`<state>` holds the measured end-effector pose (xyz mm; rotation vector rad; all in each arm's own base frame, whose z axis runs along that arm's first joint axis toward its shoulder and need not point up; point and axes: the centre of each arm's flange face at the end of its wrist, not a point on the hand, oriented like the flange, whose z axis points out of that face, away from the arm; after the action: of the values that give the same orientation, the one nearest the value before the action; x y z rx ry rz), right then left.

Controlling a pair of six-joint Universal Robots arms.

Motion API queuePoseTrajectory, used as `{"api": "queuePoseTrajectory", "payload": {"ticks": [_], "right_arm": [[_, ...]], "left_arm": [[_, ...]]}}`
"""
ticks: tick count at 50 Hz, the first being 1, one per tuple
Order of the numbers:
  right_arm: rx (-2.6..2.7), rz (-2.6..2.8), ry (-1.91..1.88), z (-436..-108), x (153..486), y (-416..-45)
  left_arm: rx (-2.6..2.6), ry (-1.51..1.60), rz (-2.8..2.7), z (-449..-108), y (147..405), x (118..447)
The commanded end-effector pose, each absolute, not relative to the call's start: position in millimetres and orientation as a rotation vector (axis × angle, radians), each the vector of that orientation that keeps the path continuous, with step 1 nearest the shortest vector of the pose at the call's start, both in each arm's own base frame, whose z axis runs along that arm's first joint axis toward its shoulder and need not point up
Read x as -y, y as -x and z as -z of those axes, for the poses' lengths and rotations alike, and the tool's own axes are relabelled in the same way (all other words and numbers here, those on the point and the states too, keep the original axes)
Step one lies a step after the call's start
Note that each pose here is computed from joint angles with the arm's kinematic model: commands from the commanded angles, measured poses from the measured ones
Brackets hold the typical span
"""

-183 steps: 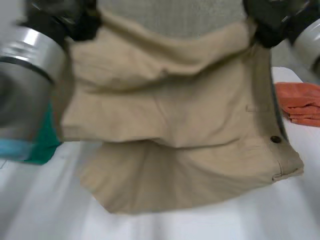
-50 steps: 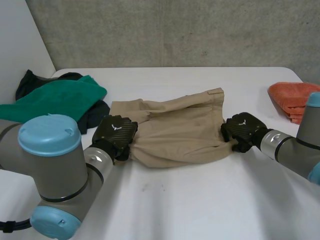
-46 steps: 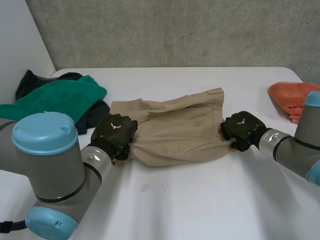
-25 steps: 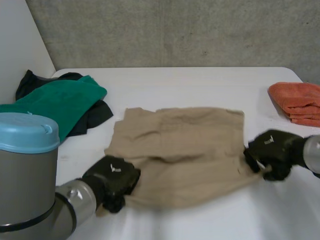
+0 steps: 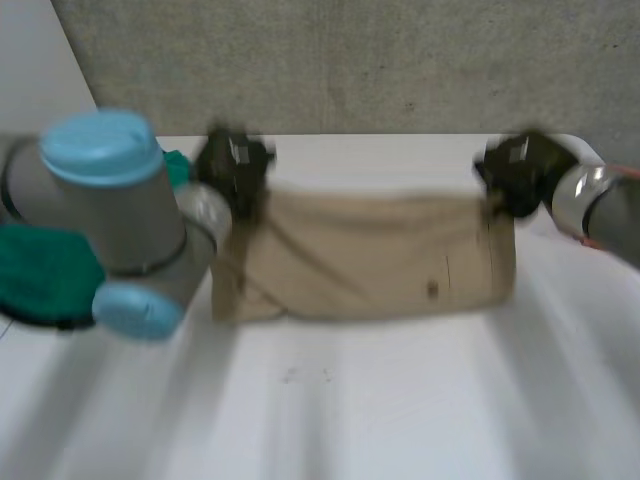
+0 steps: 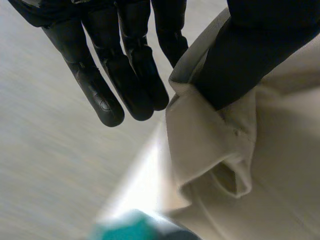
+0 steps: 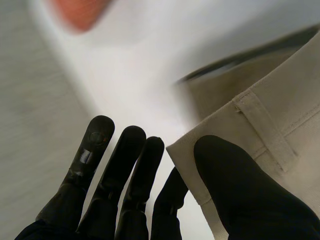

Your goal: Fold the laundry.

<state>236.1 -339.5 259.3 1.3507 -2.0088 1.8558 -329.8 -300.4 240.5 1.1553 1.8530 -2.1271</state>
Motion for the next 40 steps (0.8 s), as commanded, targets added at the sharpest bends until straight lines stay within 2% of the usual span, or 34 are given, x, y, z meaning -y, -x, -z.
{"api": "queuePoseTrajectory", "payload": {"ticks": [1,4,10,14,15,18,19,22,23,26,31,34,40], "right_arm": [[1.378,-2.447,-0.893,-365,379,-251],[1.139,-2.573,-0.739,-395,378,-260],[1.085,-2.609,-0.707,-399,377,-266],[1.144,-2.593,-0.731,-386,378,-268],[1.192,-2.574,-0.754,-376,378,-268],[1.282,-2.53,-0.801,-357,377,-268],[1.351,-2.493,-0.836,-343,376,-268],[1.48,-2.418,-0.909,-318,372,-268],[1.585,-2.353,-0.961,-297,370,-268],[1.719,-2.257,-1.026,-273,364,-266],[1.902,-2.109,-1.108,-241,354,-263],[1.942,-2.08,-1.144,-231,353,-265],[2.154,-2.113,-1.178,-212,346,-273]], "left_arm": [[-1.066,-0.65,2.679,-377,331,343],[-0.824,-0.53,2.782,-411,325,342],[-0.86,-0.542,2.797,-405,326,344],[-1.037,-0.626,2.749,-370,325,348],[-1.119,-0.675,2.716,-351,325,347],[-1.243,-0.743,2.654,-321,324,343],[-1.325,-0.794,2.605,-299,324,338],[-1.449,-0.871,2.522,-268,321,328],[-1.511,-0.925,2.472,-251,320,319],[-1.563,-0.992,2.438,-240,322,301],[-1.578,-1.079,2.445,-243,323,259],[-1.559,-1.075,2.46,-253,318,248],[-1.485,-1.057,2.53,-290,309,218]]}}
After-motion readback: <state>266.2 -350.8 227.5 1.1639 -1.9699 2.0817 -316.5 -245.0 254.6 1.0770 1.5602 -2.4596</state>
